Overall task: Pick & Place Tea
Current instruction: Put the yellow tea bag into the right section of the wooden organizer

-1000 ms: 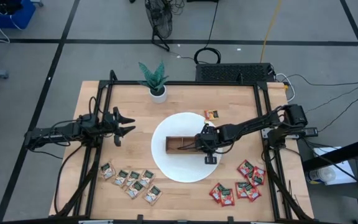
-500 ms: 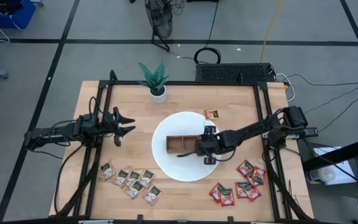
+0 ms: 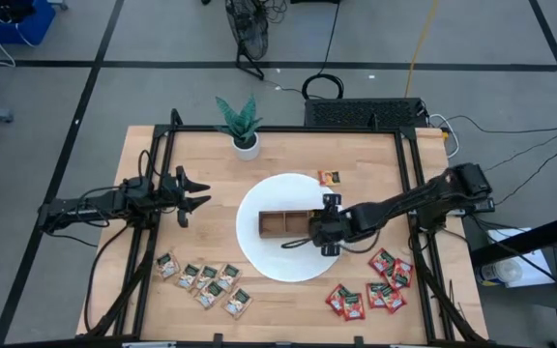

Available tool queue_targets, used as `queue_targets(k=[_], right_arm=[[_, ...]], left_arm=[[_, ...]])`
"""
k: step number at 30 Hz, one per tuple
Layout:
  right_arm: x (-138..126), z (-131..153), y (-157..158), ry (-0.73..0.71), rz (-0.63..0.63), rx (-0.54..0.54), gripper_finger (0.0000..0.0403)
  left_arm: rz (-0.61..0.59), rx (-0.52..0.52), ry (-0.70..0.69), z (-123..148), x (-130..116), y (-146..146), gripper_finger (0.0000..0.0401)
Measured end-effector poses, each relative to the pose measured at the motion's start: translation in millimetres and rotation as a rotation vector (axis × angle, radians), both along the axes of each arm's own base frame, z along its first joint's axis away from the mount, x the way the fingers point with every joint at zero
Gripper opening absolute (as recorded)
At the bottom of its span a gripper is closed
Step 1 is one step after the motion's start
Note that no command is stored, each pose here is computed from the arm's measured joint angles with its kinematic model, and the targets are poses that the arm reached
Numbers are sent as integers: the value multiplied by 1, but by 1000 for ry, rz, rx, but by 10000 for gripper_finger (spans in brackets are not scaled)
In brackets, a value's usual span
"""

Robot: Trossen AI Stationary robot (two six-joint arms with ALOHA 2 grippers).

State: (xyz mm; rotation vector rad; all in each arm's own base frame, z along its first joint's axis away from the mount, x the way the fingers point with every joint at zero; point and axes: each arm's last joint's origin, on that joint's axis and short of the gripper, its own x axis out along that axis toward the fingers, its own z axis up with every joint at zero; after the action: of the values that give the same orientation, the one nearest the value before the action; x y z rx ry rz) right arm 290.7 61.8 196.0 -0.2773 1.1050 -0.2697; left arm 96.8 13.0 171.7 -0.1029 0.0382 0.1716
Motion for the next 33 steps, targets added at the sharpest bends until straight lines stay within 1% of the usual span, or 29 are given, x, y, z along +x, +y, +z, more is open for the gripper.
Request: queue_targets(k=[3,5,8,10,14,18,20,22,25,27,30,33], right_arm=[[-13,24,-5,-95,-65,-61,0],[-24,34,-13,-142,-115,-111,3],[-42,37,-34,-163,-182,-130,26],[-53,33,-52,-172,-239,-124,54],[-68,13,-89,-216,-343,-26,128],[-74,-10,-126,-290,-443,63,203],[-78,-19,-142,-306,-480,117,231],[-78,-25,-156,-314,-503,178,251],[-74,-33,-170,-328,-480,224,267],[-68,-37,-175,-315,-456,239,271],[-54,-42,-182,-277,-431,233,270],[-40,-51,-189,-220,-435,243,265]], left_arm=[[0,0,0,0,0,0,157],[0,0,0,0,0,0,157],[0,0,0,0,0,0,157],[0,0,0,0,0,0,157],[0,0,0,0,0,0,157],[0,0,0,0,0,0,157],[0,0,0,0,0,0,157],[0,0,0,0,0,0,157],[0,0,0,0,0,0,157],[0,0,0,0,0,0,157],[0,0,0,0,0,0,157],[0,0,0,0,0,0,157]])
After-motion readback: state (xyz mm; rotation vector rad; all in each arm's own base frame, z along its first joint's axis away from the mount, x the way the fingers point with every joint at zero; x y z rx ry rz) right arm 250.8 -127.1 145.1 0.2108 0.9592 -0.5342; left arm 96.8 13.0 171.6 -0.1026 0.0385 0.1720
